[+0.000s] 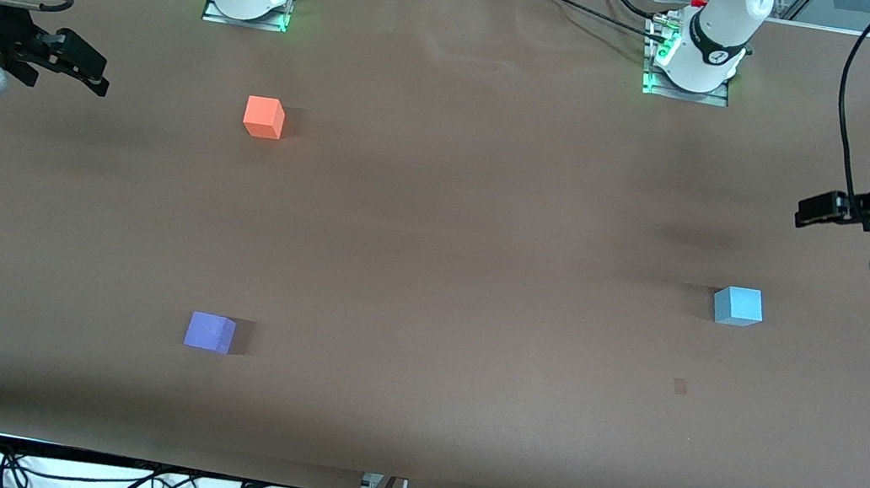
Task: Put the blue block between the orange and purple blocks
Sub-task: 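Move the left gripper down over the light-blue cube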
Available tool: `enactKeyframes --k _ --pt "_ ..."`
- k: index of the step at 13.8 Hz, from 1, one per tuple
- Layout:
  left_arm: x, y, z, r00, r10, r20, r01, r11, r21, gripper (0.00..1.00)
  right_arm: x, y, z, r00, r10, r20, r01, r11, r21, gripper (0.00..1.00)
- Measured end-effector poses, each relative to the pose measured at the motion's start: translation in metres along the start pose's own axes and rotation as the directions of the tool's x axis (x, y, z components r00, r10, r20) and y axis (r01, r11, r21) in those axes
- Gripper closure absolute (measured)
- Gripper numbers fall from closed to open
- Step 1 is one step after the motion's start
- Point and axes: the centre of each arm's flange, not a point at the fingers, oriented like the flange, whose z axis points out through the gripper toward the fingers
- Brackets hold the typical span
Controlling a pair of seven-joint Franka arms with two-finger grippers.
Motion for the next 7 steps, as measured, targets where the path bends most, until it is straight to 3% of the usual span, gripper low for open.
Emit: enactKeyframes --k 4,7 --pt "0.057 -0.021 0.075 0.999 -0.028 0.015 0.028 1.0 -0.011 0.0 0.0 0.0 0.0 1.0 0.0 0.001 0.0 1.0 0.0 0.0" --pt "0.096 -0.03 0.136 0.999 -0.004 -0.05 0.003 1.0 -0.022 0.0 0.0 0.001 0.0 1.0 0.002 0.001 -0.002 1.0 0.0 0.0"
